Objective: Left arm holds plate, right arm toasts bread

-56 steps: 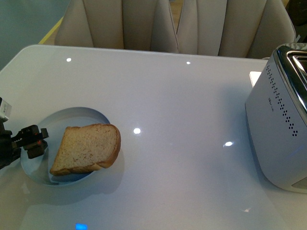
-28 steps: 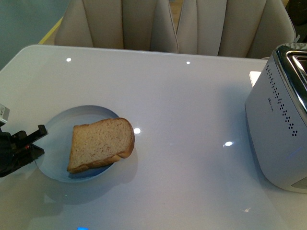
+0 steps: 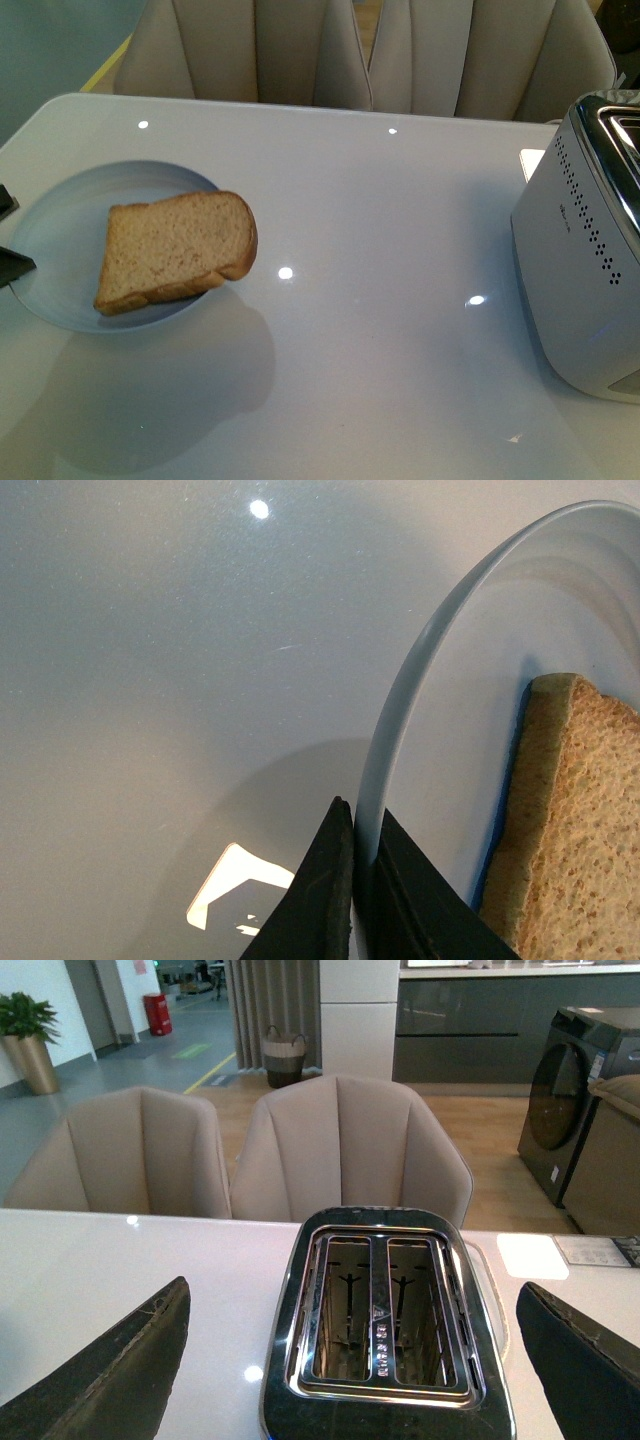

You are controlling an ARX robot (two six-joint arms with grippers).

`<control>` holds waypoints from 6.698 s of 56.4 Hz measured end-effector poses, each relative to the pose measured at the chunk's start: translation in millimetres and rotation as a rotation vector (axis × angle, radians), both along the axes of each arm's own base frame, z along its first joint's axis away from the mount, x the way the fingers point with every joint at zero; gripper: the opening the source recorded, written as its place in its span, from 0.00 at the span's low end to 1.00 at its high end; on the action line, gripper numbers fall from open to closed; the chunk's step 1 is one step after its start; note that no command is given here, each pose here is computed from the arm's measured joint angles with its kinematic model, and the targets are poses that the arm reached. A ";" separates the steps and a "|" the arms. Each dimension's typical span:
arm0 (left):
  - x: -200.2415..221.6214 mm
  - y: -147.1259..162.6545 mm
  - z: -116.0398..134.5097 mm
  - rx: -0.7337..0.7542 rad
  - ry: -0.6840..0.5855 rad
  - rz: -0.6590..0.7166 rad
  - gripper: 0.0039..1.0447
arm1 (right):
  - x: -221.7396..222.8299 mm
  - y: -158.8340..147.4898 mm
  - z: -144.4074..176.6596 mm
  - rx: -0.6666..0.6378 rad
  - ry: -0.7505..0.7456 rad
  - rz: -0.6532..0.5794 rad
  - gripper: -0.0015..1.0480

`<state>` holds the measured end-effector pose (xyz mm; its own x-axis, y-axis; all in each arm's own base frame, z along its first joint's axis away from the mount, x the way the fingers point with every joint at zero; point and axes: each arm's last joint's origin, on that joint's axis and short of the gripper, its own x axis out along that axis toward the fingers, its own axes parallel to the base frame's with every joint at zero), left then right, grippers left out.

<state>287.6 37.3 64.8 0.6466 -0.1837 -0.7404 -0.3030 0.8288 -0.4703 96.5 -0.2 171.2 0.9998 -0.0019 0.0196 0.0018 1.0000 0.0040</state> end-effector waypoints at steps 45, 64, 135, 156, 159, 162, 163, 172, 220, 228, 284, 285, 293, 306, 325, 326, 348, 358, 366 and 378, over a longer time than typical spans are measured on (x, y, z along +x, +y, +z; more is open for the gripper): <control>23.0 -126.3 138.5 -0.024 -0.155 -0.211 0.03 | 0.0 0.0 0.0 0.000 0.000 0.000 0.92; 8.5 -167.6 163.2 -0.071 -0.145 -0.274 0.03 | 0.0 0.0 0.0 0.000 0.000 0.000 0.92; -14.1 -205.2 173.7 -0.133 -0.125 -0.329 0.03 | 0.0 0.0 0.0 0.000 0.000 0.000 0.92; -14.3 -205.5 174.0 -0.133 -0.127 -0.328 0.03 | 1.3 0.3 -13.3 0.033 0.481 -0.168 0.92; -14.2 -205.5 173.9 -0.133 -0.126 -0.329 0.03 | 1.7 0.5 -14.6 0.040 0.499 -0.168 0.92; -14.2 -205.4 173.9 -0.131 -0.128 -0.326 0.03 | 2.3 0.6 -12.6 0.055 0.496 -0.152 0.92; -14.1 -205.4 173.9 -0.130 -0.128 -0.325 0.03 | 2.4 0.6 -12.3 0.056 0.495 -0.151 0.92; -14.3 -205.7 174.0 -0.134 -0.127 -0.330 0.03 | 8.2 -1.1 -6.2 0.081 0.472 -0.130 0.92; -14.2 -205.6 174.0 -0.133 -0.127 -0.327 0.03 | 78.8 32.2 57.1 0.852 0.427 0.276 0.92; -14.2 -205.6 174.0 -0.133 -0.127 -0.327 0.03 | 83.3 36.6 54.0 0.872 0.444 0.285 0.92; -14.2 -205.6 174.0 -0.133 -0.127 -0.327 0.03 | 88.1 43.1 42.2 0.891 0.496 0.286 0.05; -14.2 -205.6 174.0 -0.133 -0.127 -0.327 0.03 | 87.8 42.8 42.3 0.890 0.496 0.285 0.04; -14.3 -205.6 174.0 -0.134 -0.127 -0.328 0.03 | 84.2 39.6 48.2 0.888 0.482 0.287 0.03; -14.2 -205.6 174.0 -0.135 -0.126 -0.325 0.03 | 78.8 31.4 88.5 0.843 0.364 0.308 0.03; -14.2 -205.6 174.0 -0.137 -0.125 -0.324 0.03 | 63.1 10.6 156.4 0.522 0.129 0.163 0.03; -14.2 -205.6 174.0 -0.137 -0.125 -0.324 0.03 | 62.6 10.0 157.4 0.507 0.124 0.158 0.03; -14.2 -205.6 174.0 -0.137 -0.125 -0.324 0.03 | 69.3 -1.4 126.0 -0.021 0.236 -0.088 0.03; -14.2 -205.6 174.0 -0.137 -0.125 -0.324 0.03 | 81.3 4.8 85.4 -0.127 0.368 -0.088 0.03; -14.2 -205.6 174.0 -0.137 -0.125 -0.323 0.03 | 87.3 8.9 69.2 -0.146 0.413 -0.081 0.03; -14.2 -205.6 174.0 -0.137 -0.125 -0.324 0.03 | 95.7 11.9 57.7 -0.155 0.436 -0.081 0.03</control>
<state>273.3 -168.3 238.7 0.6228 -0.4855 -0.6135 0.0312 0.7990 -0.6005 192.2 11.7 228.9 0.9118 -0.1107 -0.3956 0.0486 0.9853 -0.1637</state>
